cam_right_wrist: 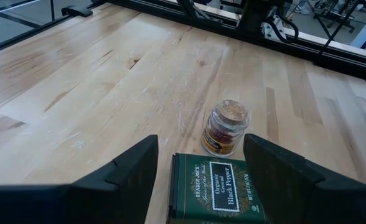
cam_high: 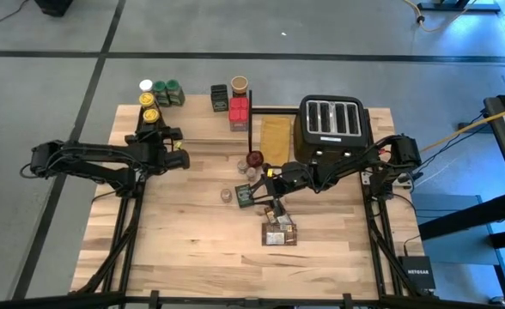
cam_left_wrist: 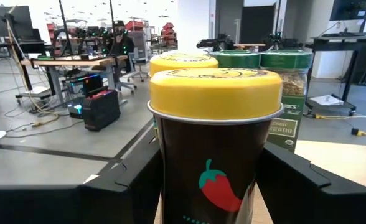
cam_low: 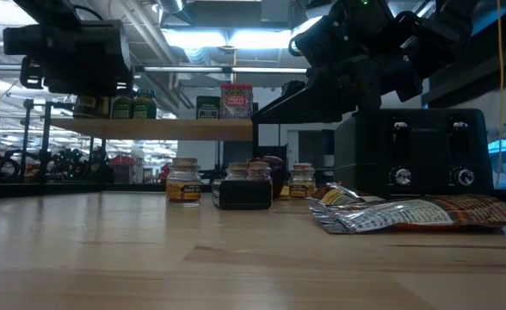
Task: Shelf spices
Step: Put the yellow seasoning bottle aligned with the other yellow seasoning bottle on the shelf, then put the black seasoning can aligned with the other black seasoning cans on the shelf
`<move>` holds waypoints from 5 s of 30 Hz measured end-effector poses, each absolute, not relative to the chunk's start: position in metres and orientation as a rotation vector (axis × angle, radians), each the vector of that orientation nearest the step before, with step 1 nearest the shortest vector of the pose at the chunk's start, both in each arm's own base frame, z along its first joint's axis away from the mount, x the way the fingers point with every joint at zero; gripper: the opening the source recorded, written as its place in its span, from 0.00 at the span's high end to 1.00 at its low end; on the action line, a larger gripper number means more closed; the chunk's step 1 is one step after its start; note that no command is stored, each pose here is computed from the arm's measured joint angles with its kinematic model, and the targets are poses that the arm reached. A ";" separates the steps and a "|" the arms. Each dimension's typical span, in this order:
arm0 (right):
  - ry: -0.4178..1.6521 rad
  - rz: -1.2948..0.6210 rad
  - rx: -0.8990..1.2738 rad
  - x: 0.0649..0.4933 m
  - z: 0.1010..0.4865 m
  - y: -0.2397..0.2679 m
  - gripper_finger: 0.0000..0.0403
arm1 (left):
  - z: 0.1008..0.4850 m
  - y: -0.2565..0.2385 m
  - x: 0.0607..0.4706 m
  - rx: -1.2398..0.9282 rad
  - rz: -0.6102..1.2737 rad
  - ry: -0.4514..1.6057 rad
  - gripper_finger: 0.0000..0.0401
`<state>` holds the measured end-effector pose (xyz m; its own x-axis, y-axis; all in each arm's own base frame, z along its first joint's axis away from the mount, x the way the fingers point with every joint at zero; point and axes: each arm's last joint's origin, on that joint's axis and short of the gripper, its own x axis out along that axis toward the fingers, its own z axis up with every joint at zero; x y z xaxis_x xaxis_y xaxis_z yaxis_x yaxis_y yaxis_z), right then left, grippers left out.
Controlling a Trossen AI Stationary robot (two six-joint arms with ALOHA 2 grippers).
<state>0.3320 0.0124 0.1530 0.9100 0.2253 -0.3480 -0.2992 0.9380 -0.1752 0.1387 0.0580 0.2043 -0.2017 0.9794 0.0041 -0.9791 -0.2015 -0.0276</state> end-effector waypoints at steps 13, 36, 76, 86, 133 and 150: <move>0.334 0.241 -0.246 0.332 0.153 0.011 0.40 | 0.211 0.058 0.142 -0.040 1.763 -0.021 0.34; 0.337 0.196 -0.255 0.332 0.153 0.010 0.40 | 0.305 0.053 0.165 0.204 1.703 0.235 0.34; 0.351 0.153 -0.280 0.332 0.152 0.009 0.40 | 0.249 0.059 0.161 0.496 1.343 1.050 0.34; 0.350 0.153 -0.279 0.332 0.152 0.009 0.40 | 0.248 0.058 0.154 0.477 1.366 1.061 0.34; 0.392 0.050 -0.193 0.320 0.196 0.027 0.40 | 0.246 -0.088 0.172 0.214 0.678 0.350 0.34; 0.588 0.079 -0.249 0.348 0.218 0.060 0.40 | 0.245 -0.088 0.172 0.225 0.685 0.349 0.34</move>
<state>0.3476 0.0599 0.2184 0.8302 0.0031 -0.5574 -0.1444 0.9671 -0.2096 0.1716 -0.0878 0.2454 0.7200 0.6510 -0.2403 -0.5765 0.7539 0.3150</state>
